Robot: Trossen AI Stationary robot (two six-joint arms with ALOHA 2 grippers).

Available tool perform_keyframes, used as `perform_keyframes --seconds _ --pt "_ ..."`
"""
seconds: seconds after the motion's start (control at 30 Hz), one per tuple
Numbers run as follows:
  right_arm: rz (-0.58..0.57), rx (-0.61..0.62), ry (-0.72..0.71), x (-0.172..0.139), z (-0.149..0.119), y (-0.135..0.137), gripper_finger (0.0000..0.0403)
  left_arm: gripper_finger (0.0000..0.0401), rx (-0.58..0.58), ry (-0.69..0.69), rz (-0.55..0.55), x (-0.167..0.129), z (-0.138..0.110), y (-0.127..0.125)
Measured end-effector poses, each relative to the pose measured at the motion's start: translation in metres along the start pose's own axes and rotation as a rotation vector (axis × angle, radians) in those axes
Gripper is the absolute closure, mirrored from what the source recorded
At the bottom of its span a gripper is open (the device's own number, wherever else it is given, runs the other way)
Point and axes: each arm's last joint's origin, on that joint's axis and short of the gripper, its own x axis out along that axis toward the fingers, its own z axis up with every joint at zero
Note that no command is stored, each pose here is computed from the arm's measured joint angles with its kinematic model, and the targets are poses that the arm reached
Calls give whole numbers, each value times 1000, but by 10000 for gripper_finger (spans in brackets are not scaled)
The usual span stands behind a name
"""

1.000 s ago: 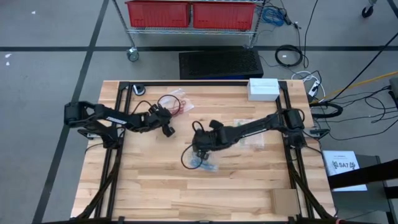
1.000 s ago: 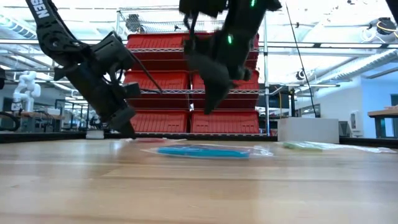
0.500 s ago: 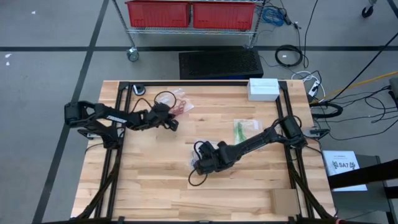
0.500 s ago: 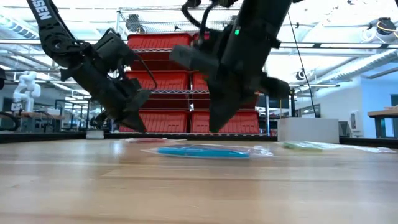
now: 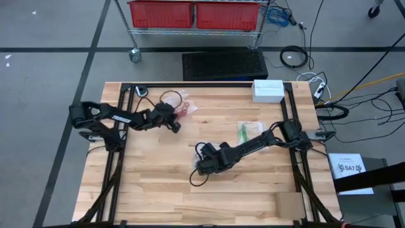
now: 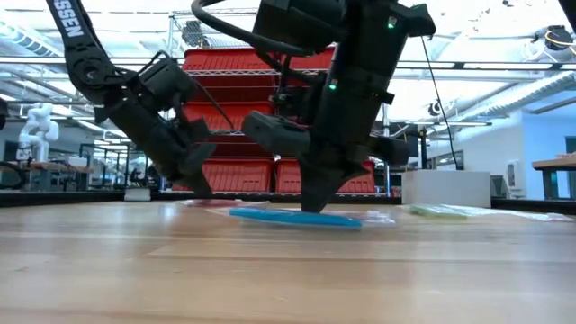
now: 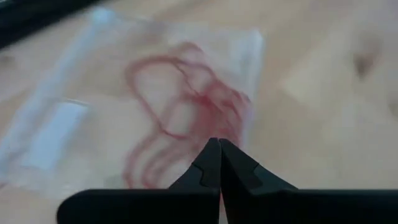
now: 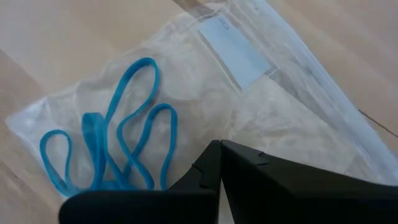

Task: Sort rubber bands
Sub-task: Move the zip bags to the center of the table

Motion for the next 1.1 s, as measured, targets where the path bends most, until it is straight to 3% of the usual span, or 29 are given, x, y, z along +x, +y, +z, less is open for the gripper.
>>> perform_keyframes --seconds 0.17,0.37,0.67,1.1 --pt "0 -59 1 0 1 0 403 399 201 88 -70 9 -15 -6" --pt "-16 -185 8 3 7 -5 403 399 345 166 -79 17 -29 -9" --pt "-109 -380 65 6 11 -18 403 399 438 222 -165 0 -39 -29" --pt "-105 -476 76 6 11 -18 403 399 530 411 -255 -53 -65 -57"
